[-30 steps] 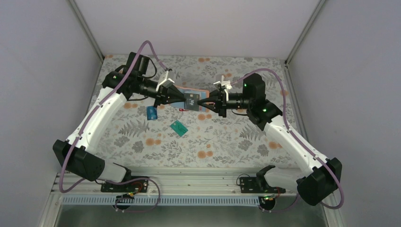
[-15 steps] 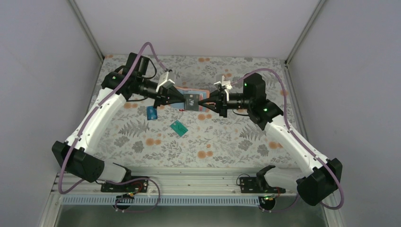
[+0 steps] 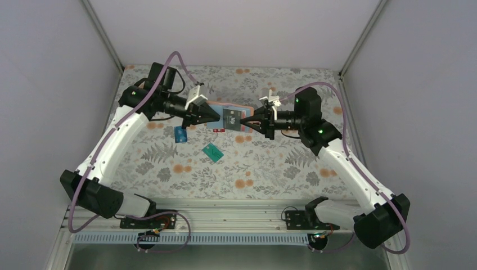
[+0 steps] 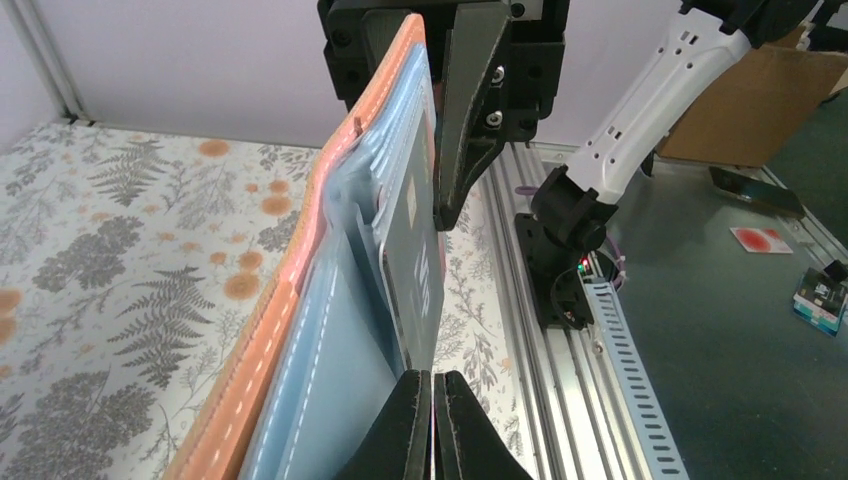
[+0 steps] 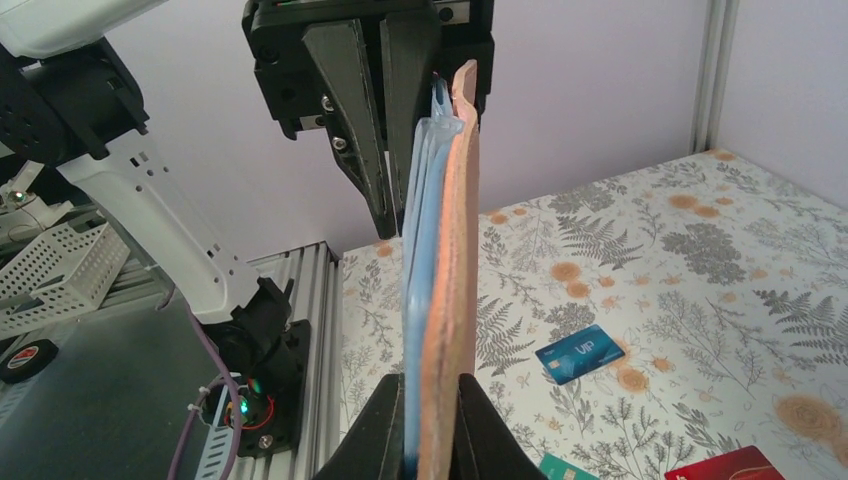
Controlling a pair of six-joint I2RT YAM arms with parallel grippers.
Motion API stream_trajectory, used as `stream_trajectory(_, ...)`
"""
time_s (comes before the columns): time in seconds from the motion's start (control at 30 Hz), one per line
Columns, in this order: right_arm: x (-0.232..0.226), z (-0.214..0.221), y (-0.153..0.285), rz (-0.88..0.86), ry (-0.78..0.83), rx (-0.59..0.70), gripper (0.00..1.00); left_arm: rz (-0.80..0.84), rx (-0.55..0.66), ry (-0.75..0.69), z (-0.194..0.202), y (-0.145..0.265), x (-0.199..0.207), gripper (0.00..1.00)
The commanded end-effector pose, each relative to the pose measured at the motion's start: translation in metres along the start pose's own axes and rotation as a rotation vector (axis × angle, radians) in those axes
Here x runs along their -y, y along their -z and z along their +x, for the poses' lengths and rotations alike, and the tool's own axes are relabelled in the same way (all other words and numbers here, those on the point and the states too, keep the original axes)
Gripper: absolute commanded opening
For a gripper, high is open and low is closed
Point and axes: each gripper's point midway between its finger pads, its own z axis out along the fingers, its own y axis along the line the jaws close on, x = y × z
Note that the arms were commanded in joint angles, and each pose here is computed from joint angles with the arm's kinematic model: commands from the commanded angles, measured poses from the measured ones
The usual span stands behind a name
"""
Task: Take the credit cards out of the card holder
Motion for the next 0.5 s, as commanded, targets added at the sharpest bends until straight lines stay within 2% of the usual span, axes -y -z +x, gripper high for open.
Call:
stream_trajectory(0.0, -0.007, -0.01, 0.008, -0.003, 0.044, 0.023, 0.04, -0.018, 0.013, -0.057, -0.012, 0.009, 0.008, 0.02)
stream_trajectory(0.13, -0.009, -0.012, 0.008, -0.027, 0.046, 0.027, 0.04, -0.022, 0.024, -0.035, -0.012, 0.005, 0.003, 0.03)
stream_trajectory(0.3, -0.009, -0.011, 0.005, -0.044, 0.035, 0.024, 0.04, -0.055, -0.002, -0.021, -0.006, -0.009, -0.011, 0.24)
stream_trajectory(0.4, -0.012, -0.011, 0.006, -0.057, 0.036, 0.025, 0.04, -0.085, -0.01, -0.019, -0.006, -0.01, -0.021, 0.24)
stream_trajectory(0.47, -0.012, -0.011, 0.006, -0.058, 0.035, 0.024, 0.04, -0.063, -0.004, -0.026, -0.006, -0.011, -0.017, 0.21)
